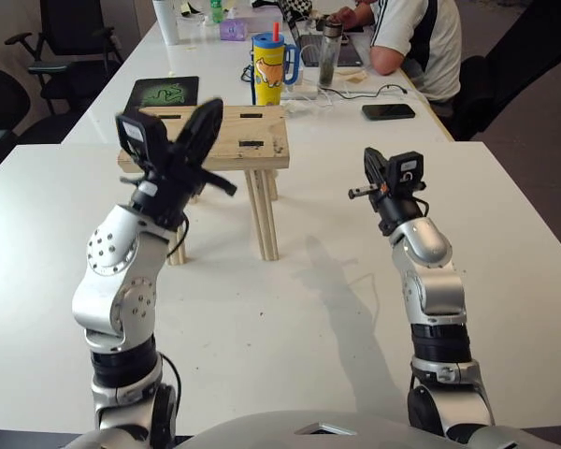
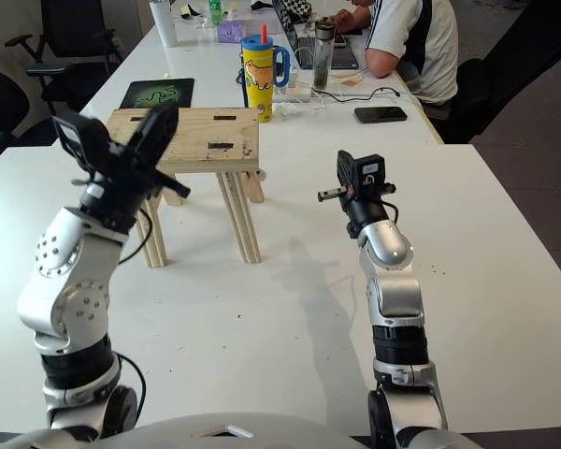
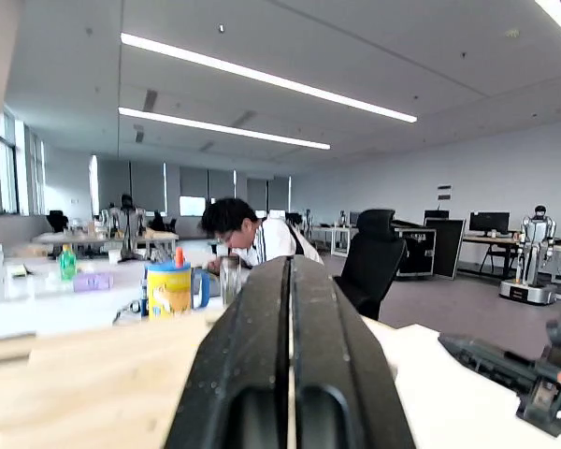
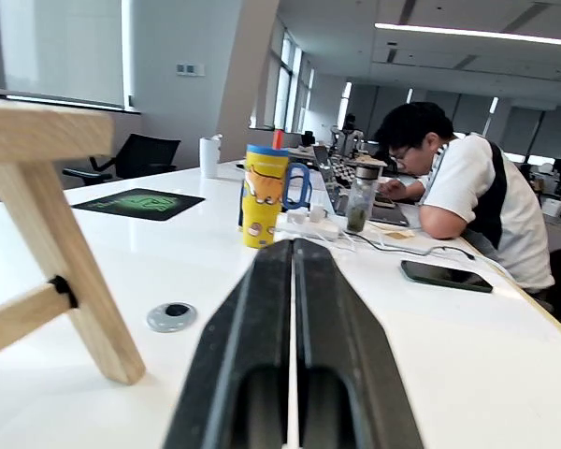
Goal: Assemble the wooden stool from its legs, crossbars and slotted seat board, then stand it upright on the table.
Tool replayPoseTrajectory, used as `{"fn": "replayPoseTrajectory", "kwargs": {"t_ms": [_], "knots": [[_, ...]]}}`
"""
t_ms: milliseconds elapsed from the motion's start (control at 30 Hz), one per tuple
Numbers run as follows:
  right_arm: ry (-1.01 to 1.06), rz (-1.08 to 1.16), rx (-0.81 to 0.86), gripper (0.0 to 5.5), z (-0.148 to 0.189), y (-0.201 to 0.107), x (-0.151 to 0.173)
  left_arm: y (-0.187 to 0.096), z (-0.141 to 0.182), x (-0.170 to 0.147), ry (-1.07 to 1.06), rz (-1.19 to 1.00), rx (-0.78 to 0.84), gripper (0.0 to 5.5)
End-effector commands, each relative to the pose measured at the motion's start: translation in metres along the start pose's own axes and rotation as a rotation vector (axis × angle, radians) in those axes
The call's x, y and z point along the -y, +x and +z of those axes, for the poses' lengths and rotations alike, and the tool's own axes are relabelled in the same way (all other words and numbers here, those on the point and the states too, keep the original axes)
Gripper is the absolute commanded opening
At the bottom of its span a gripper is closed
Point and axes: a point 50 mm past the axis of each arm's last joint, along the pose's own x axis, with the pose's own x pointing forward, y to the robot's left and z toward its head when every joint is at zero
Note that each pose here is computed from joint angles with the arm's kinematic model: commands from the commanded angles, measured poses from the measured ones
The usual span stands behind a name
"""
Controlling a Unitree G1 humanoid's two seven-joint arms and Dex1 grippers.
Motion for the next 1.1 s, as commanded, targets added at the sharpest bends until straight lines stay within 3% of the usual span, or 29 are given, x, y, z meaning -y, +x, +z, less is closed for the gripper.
{"fn": "replayPoseTrajectory", "kwargs": {"t_ms": [33,167,400,600,1100], "knots": [[0.001,-0.032,-0.036,0.0,-0.013,-0.018,0.0,-0.027,-0.032,0.002,0.033,-0.012,-0.186,0.02],[0.024,-0.024,-0.088,0.0,-0.027,-0.031,-0.01,-0.037,-0.064,-0.004,0.085,0.078,-0.326,0.02],[0.047,-0.042,-0.179,0.0,-0.054,-0.035,-0.015,-0.012,-0.103,-0.017,0.126,0.343,-0.334,0.02],[0.049,-0.053,-0.192,0.0,-0.064,-0.034,-0.017,-0.013,-0.133,-0.017,0.114,0.405,-0.367,0.02],[0.033,-0.075,-0.17,0.0,-0.065,-0.03,-0.018,-0.01,-0.125,-0.014,0.101,0.379,-0.294,0.02]]}}
